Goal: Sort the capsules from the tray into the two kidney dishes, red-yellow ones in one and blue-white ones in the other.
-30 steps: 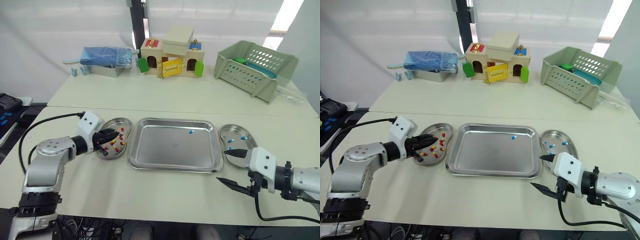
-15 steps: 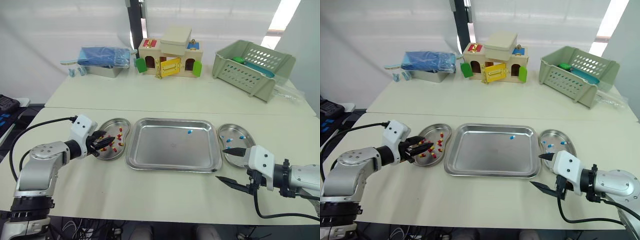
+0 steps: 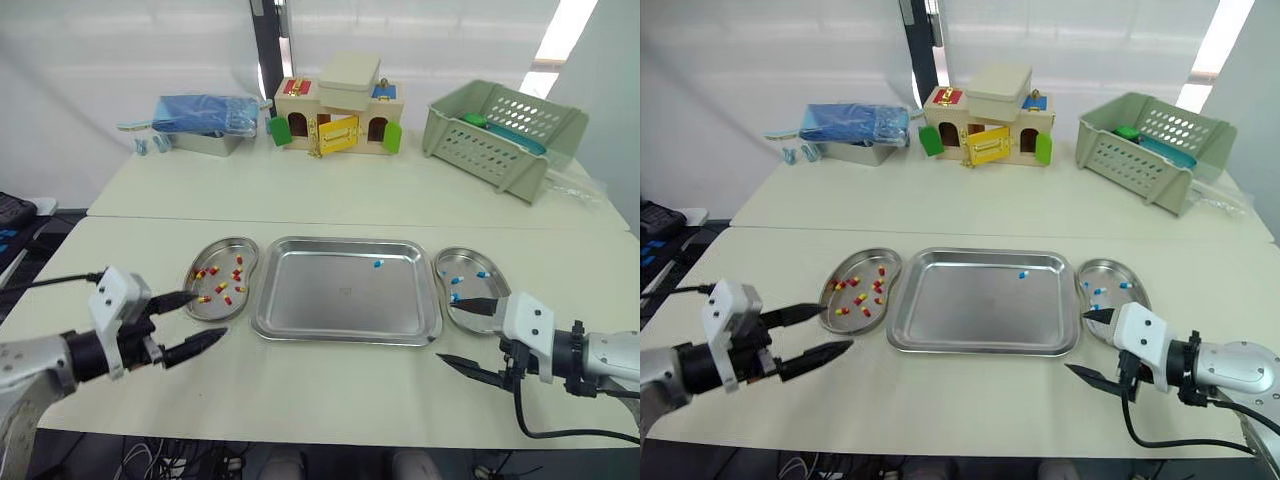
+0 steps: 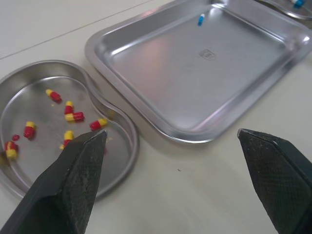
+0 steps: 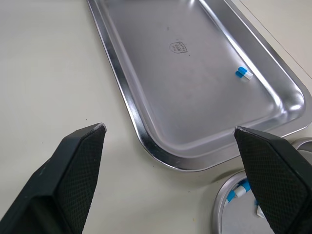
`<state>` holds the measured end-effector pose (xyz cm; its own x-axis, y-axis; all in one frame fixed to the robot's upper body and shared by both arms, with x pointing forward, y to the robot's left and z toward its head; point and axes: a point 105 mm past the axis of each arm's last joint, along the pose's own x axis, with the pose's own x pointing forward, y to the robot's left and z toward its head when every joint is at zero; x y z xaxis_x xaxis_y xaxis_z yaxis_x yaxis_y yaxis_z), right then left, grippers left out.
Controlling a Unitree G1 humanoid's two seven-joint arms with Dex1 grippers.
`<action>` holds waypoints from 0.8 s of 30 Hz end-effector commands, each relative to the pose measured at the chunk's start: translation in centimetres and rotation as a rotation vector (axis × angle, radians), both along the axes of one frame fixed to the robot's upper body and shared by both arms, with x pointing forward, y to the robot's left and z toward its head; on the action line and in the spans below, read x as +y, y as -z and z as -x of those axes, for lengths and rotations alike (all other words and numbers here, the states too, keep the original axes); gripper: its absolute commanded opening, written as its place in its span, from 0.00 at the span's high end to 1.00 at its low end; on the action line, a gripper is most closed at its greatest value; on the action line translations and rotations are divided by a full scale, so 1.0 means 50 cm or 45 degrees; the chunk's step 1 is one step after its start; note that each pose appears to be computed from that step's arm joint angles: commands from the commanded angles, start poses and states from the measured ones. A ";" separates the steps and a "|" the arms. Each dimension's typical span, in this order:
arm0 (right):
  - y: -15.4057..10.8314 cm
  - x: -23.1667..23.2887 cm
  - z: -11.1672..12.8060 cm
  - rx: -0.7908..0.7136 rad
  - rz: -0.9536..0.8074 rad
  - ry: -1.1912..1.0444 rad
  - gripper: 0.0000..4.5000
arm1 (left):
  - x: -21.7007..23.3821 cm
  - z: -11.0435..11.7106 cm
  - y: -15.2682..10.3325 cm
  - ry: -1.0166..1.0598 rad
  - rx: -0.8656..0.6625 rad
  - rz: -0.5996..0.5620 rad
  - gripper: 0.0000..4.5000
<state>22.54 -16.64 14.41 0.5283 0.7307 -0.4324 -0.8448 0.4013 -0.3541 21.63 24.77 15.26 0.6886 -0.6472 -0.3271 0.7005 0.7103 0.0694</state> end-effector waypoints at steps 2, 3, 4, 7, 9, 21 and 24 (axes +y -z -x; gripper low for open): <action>-0.015 0.000 0.007 -0.042 -0.010 -0.023 0.01 | 0.024 0.041 0.022 -0.034 -0.007 -0.027 0.01; -0.014 -0.002 0.008 -0.037 -0.014 -0.016 0.01 | 0.030 0.048 0.035 -0.056 0.010 -0.027 0.01; -0.012 -0.003 0.009 -0.032 -0.017 -0.012 0.01 | 0.034 0.054 0.047 -0.074 0.024 -0.025 0.01; -0.009 -0.005 0.011 -0.019 -0.020 -0.007 0.01 | 0.042 0.077 0.083 -0.077 0.072 -0.061 0.01; -0.007 -0.005 0.012 -0.014 -0.019 -0.008 0.01 | 0.042 0.077 0.085 -0.076 0.059 -0.067 0.01; -0.041 0.012 -0.018 -0.045 -0.073 -0.067 0.01 | -0.015 0.049 0.056 0.026 -0.063 -0.034 0.01; -0.070 0.028 -0.049 -0.067 -0.096 -0.130 0.01 | -0.039 0.044 0.031 0.068 -0.120 -0.033 0.01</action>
